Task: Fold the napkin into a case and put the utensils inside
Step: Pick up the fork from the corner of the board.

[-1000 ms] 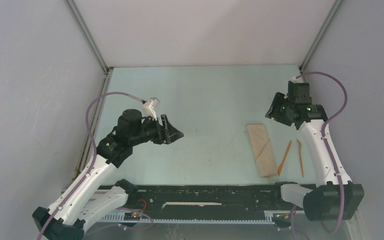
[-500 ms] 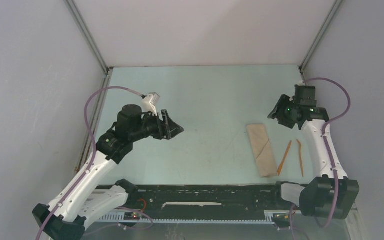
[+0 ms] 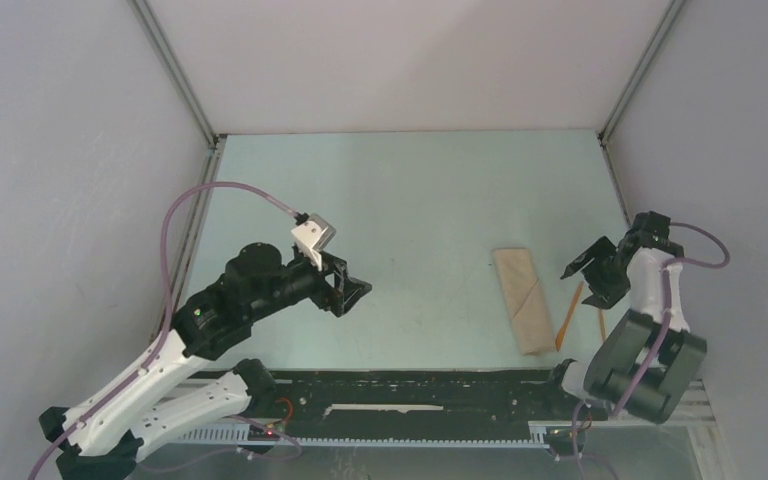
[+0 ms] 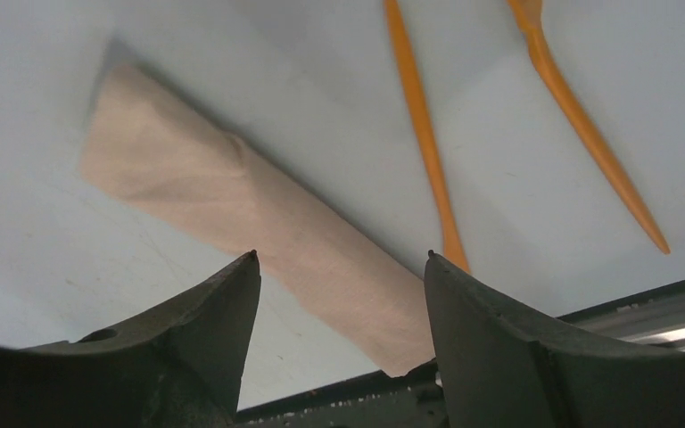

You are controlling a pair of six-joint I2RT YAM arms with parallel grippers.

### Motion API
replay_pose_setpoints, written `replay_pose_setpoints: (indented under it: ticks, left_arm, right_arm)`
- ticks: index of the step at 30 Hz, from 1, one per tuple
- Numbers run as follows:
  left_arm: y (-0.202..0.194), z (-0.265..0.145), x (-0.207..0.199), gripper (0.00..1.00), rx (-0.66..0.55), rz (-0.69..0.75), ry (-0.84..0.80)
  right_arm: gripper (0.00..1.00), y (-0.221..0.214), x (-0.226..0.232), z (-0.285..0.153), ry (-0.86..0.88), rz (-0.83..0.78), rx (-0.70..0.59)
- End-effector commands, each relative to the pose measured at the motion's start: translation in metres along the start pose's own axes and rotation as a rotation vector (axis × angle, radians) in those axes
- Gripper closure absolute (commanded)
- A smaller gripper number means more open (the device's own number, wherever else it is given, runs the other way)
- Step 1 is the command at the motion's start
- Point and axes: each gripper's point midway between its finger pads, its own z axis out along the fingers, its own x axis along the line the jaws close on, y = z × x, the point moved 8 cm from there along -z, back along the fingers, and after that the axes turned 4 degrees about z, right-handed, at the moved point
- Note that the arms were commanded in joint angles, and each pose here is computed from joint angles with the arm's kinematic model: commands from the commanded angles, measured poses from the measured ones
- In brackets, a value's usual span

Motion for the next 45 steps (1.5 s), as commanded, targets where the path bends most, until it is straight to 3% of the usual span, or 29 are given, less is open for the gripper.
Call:
replay_pose_setpoints:
  ticks: [1,5,11,14,17,23,31,45]
  left_arm:
    - [-0.004,-0.005,0.014,0.18,-0.035,0.105,0.152]
    - [-0.011,-0.004,0.014,0.17,-0.026,0.112,0.151]
    - [-0.015,-0.002,0.017,0.13,-0.017,0.143,0.184]
    - [-0.018,-0.001,0.018,0.10,-0.010,0.155,0.199]
    - [-0.019,-0.001,0.018,0.08,-0.011,0.168,0.215]
    - [-0.021,-0.001,0.015,0.07,-0.012,0.175,0.199]
    - [-0.021,0.000,0.017,0.07,-0.004,0.179,0.219]
    - [-0.023,0.002,0.018,0.08,0.012,0.184,0.221]
  right_arm:
    - [0.27,0.006,-0.013,0.013,-0.117,0.025,0.129]
    - [0.29,0.033,-0.019,0.015,-0.159,0.020,0.060]
    - [0.29,0.086,-0.030,0.012,-0.384,-0.156,0.041]
    - [0.29,0.091,-0.020,0.010,-0.276,-0.295,0.034]
    - [0.29,0.093,-0.022,0.010,-0.323,-0.420,0.033]
    - [0.38,0.104,-0.030,0.023,-0.281,-0.521,0.074]
    - [0.54,0.105,-0.025,0.041,-0.100,-0.581,0.161]
    - [0.59,0.096,-0.030,0.063,-0.113,-0.630,0.264]
